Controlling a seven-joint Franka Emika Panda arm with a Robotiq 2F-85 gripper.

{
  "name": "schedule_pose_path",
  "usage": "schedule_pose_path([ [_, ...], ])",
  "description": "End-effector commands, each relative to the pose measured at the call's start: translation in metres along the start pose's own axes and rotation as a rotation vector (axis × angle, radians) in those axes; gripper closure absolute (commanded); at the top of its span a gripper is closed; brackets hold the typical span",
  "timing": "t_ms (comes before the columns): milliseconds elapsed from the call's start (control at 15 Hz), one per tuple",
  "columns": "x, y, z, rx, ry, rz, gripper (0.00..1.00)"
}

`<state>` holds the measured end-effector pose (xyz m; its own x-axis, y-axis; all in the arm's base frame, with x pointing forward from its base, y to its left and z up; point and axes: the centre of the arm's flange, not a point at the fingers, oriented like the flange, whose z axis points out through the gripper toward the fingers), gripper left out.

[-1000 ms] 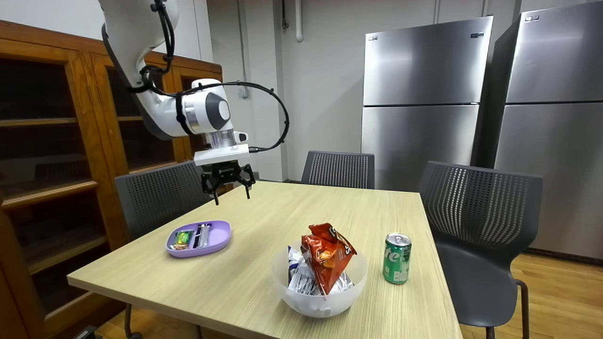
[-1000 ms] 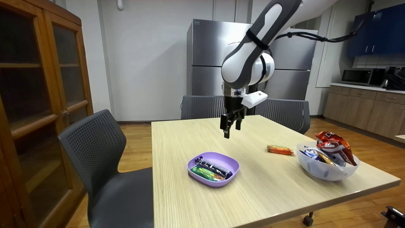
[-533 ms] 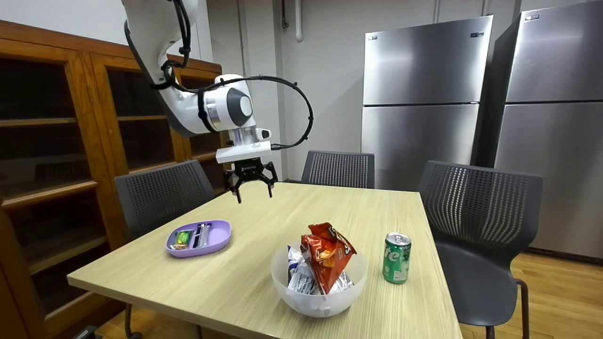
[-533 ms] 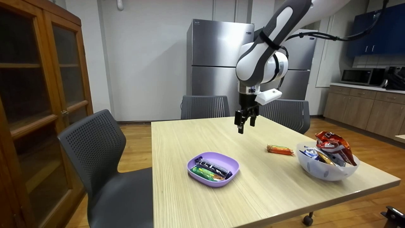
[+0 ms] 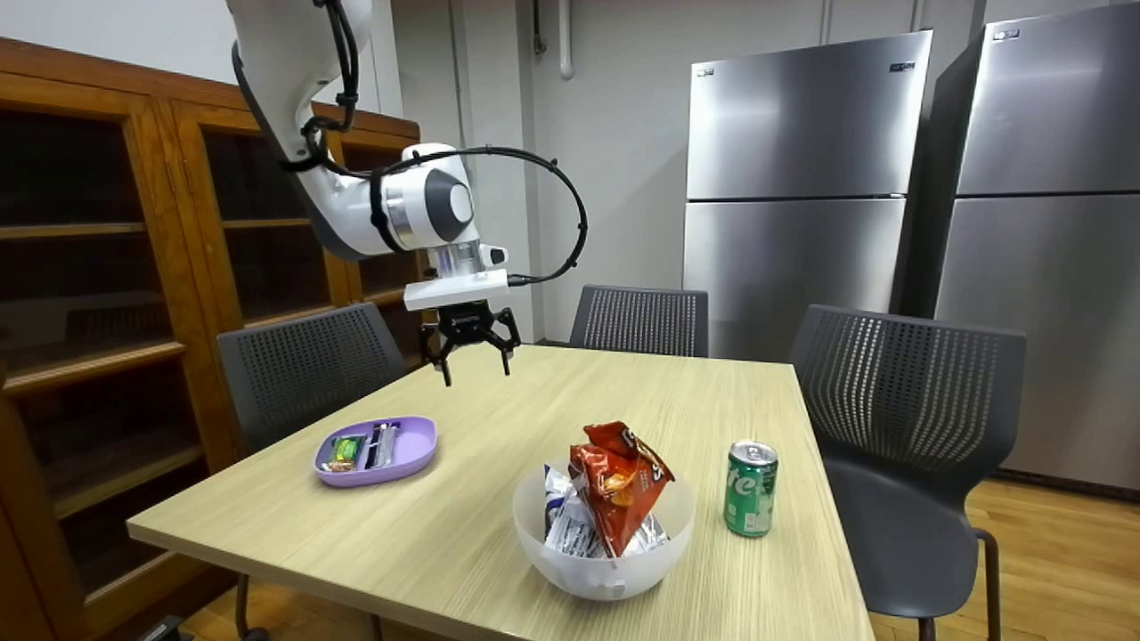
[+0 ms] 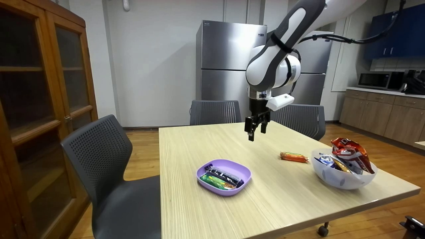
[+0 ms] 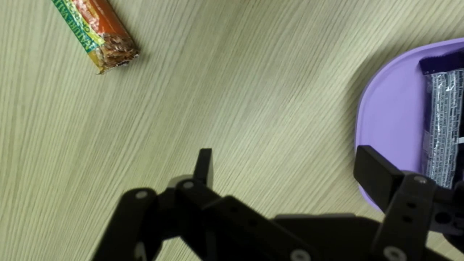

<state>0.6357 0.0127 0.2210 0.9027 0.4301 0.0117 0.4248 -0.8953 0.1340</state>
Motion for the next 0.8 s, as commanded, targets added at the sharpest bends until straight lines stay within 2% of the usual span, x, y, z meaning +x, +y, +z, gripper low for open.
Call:
schedule_pose_path([
  [0, 0.000, 0.000, 0.000, 0.000, 0.000, 0.000, 0.00],
  [467, 0.000, 0.000, 0.000, 0.000, 0.000, 0.000, 0.00],
  [733, -0.005, 0.025, -0.001, -0.076, 0.093, -0.076, 0.00],
])
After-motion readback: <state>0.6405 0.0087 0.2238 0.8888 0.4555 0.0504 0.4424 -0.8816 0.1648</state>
